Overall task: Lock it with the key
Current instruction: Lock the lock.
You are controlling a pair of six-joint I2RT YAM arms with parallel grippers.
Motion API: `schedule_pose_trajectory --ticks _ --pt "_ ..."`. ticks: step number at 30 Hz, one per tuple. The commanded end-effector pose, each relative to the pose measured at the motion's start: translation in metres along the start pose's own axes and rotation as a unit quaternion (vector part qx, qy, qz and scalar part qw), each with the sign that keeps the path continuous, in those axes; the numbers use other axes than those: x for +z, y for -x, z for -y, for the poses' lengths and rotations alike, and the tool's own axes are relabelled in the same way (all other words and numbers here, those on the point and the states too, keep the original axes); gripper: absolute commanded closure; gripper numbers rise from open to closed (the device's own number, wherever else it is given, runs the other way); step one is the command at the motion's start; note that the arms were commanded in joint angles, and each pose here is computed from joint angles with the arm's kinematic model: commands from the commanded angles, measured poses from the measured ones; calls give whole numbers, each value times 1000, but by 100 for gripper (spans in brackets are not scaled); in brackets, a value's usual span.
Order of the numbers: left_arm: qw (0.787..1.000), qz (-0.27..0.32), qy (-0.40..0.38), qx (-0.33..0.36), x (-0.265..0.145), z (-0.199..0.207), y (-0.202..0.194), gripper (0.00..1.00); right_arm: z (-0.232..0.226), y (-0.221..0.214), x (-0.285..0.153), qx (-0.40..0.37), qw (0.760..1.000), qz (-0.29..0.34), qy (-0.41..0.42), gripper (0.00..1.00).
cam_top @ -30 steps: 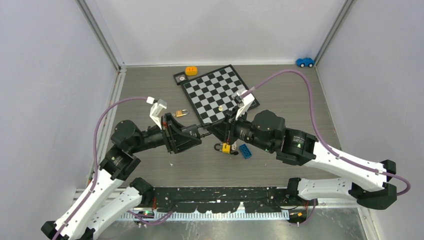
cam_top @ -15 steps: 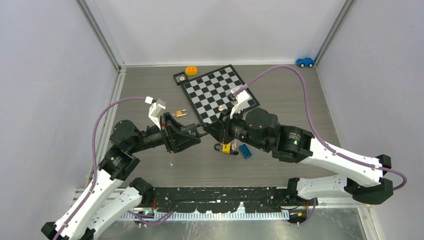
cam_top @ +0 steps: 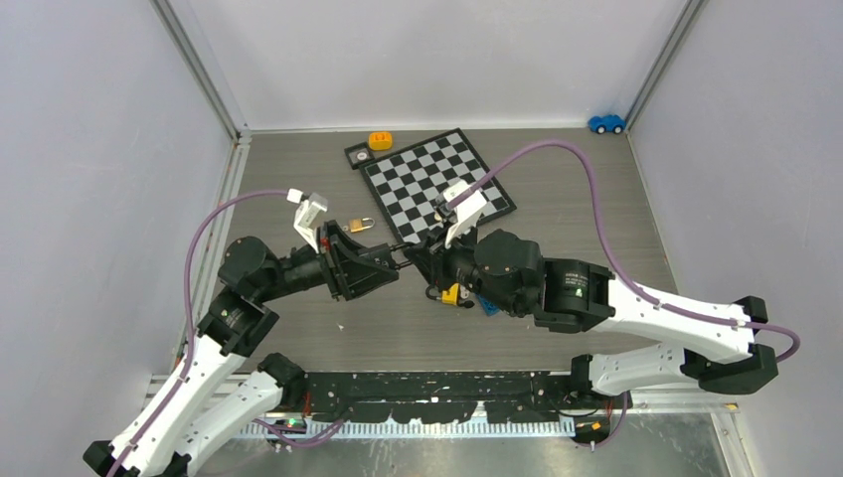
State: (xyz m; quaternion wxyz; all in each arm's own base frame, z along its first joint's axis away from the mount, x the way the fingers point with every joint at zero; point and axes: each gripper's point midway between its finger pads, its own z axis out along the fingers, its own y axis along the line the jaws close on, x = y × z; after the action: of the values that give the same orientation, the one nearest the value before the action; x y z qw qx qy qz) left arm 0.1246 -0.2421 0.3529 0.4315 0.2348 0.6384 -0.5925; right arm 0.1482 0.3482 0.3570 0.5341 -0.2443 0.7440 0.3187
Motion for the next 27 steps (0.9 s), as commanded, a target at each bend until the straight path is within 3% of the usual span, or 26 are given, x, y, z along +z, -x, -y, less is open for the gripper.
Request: schedule_pose_trajectory --ticks 1,15,27 --pt "996 37 -70 28 13 28 28 100 -134 -22 3 3 968 -13 252 100" --pt "995 39 -90 16 15 33 29 100 -182 -27 6 28 947 -20 320 100" --pt "995 37 -97 13 17 33 29 100 -239 -37 -38 41 887 -50 456 100"
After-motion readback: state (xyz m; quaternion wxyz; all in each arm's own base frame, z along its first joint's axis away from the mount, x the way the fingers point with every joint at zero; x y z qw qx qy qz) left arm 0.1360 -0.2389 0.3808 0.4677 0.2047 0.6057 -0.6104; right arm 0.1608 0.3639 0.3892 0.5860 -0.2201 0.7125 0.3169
